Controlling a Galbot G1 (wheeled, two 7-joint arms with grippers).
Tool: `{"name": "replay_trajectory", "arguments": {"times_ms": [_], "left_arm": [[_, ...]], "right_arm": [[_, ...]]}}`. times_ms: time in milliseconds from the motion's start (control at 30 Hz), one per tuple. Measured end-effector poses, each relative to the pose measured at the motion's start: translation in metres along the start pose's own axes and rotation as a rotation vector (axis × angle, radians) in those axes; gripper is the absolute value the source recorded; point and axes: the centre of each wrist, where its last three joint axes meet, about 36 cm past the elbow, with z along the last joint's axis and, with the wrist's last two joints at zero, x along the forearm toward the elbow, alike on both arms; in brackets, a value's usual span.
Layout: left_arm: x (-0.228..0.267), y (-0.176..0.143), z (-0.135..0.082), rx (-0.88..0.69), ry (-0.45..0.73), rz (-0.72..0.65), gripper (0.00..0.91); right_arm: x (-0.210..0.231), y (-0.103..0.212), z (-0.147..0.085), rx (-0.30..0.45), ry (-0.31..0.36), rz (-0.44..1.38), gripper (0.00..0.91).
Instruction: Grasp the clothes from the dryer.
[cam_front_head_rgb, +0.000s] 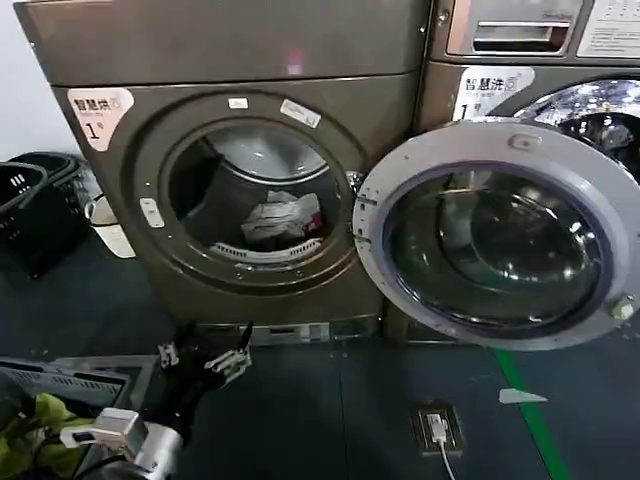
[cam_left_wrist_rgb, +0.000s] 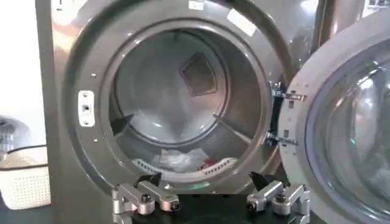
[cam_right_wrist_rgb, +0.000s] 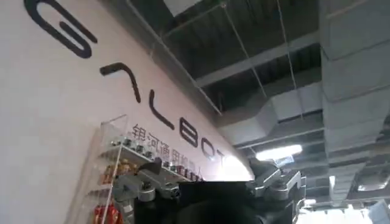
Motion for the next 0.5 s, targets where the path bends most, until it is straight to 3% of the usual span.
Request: {"name": "replay_trajectory", "arguments": {"times_ms": [500], "left_arm": [[-0.0012, 0.0005, 0.0005, 0.002, 0.0, 0.0, 0.907]], "right_arm": [[0.0032, 0.0049, -0.0021, 0.009, -0.001, -0.019, 0.907]]}}
